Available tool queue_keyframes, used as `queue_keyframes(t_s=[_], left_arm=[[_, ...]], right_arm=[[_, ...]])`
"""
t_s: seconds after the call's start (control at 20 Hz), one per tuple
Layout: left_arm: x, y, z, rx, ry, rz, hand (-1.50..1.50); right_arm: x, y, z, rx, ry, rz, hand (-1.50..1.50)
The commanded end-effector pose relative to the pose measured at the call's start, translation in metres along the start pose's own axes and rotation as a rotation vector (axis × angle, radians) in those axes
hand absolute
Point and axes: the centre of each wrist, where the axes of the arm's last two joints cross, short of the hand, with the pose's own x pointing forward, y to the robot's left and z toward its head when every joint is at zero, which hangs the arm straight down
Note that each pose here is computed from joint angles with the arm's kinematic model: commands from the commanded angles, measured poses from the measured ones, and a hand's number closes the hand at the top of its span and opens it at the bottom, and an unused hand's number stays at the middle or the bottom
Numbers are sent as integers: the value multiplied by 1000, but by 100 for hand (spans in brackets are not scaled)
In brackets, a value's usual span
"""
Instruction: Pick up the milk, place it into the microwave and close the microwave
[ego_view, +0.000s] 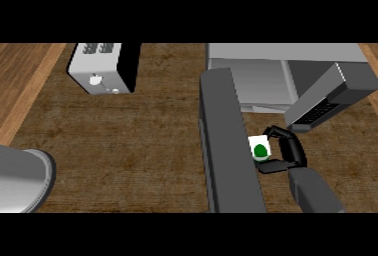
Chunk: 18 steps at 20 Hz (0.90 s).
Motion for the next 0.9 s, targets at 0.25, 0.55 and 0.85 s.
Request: queue_keyframes(t_s=[0.25,0.55,0.85], left_arm=[[22,-3,-9,-28,-99,45,-150],[15,-7,-15,-47,-66,57,-150],[7,7,-23,-72,-102,42,-150]], right_arm=[[30,-8,-60,-32,-86,48,150],[64,-22,-109,-17,-49,116,150],[81,-24,-130,-36,-33,149,150]])
